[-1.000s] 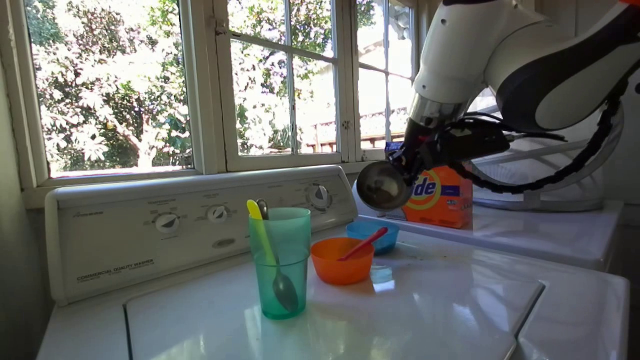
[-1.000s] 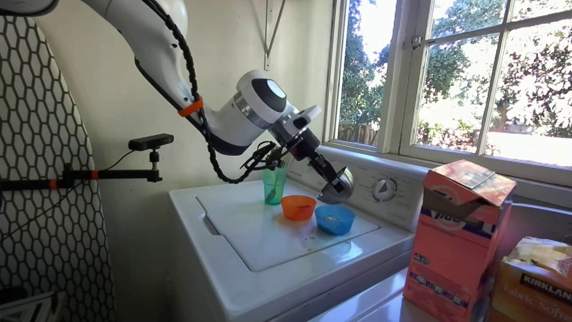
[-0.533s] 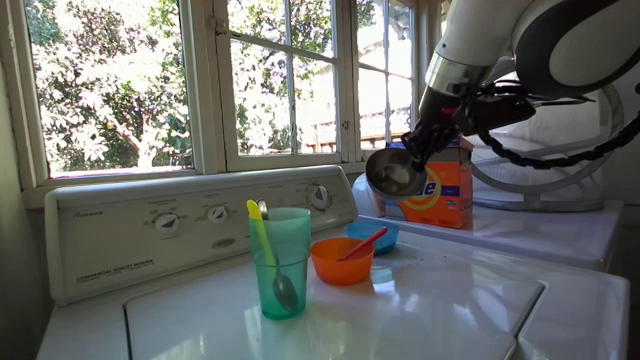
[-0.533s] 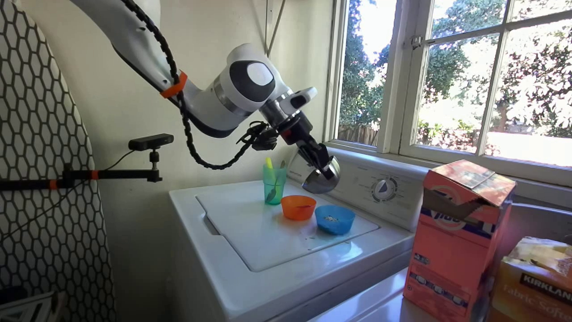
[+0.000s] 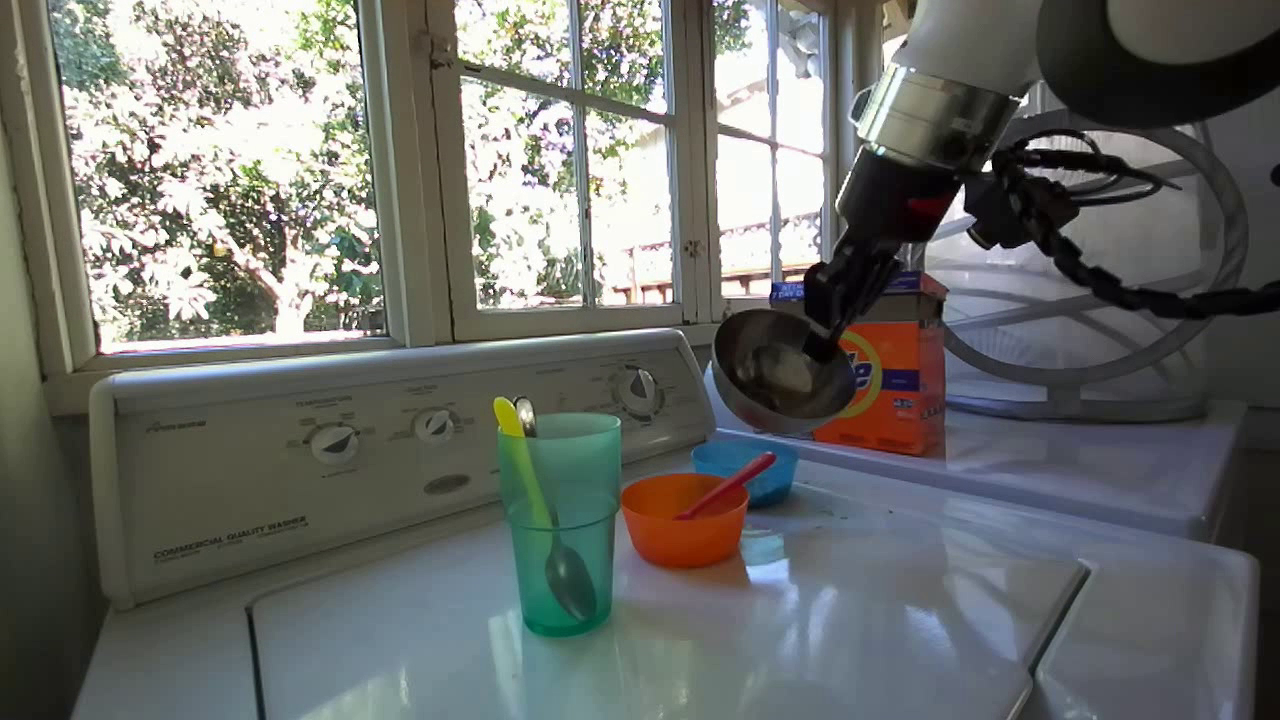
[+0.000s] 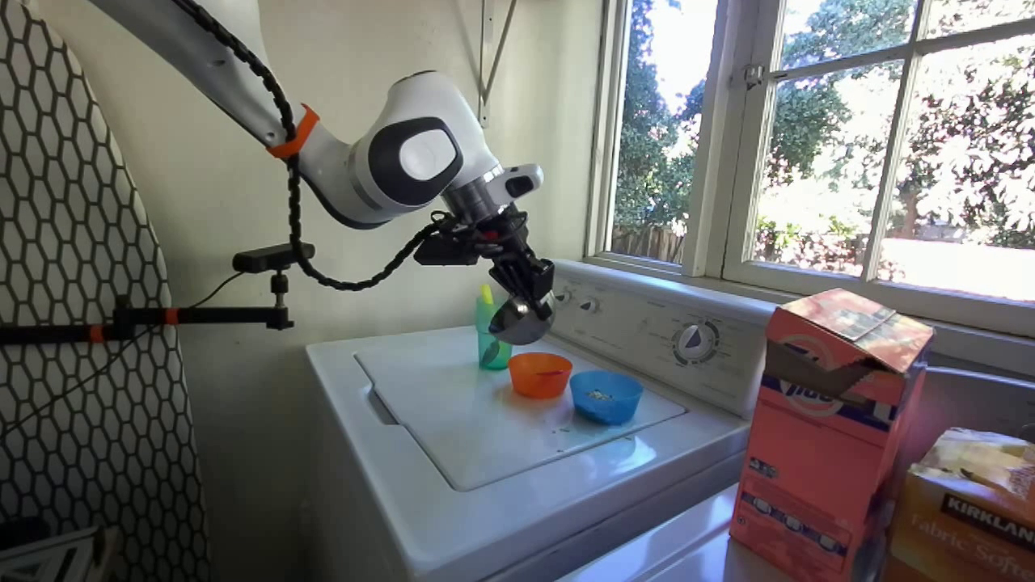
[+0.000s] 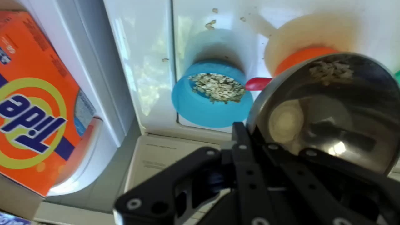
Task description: Pour the contents in the silver bowl into the blue bowl.
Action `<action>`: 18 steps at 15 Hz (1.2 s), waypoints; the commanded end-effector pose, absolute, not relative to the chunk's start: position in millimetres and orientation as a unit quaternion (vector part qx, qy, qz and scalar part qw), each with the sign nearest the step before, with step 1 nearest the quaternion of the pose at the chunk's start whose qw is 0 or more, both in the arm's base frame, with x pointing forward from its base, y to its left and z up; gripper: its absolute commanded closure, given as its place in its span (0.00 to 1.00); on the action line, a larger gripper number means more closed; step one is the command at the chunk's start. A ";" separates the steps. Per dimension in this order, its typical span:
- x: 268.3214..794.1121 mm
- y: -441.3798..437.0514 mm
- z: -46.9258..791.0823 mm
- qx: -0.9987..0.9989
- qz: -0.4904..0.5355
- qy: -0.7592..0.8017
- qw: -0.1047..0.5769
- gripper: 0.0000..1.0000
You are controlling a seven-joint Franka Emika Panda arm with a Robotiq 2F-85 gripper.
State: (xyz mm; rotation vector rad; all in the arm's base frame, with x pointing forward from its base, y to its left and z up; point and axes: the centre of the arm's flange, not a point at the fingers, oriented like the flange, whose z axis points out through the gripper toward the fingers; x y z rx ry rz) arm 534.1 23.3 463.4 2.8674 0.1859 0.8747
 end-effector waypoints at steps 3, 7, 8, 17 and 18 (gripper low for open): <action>519.1 55.3 481.7 0.943 0.275 0.184 0.027 0.99; 519.5 96.5 466.7 0.936 0.230 0.265 0.015 0.99; 518.2 104.9 465.0 0.935 0.213 0.283 0.019 0.99; 525.2 175.7 441.8 0.916 0.080 0.393 0.022 0.99; 528.7 183.8 436.5 0.913 0.067 0.402 0.021 0.99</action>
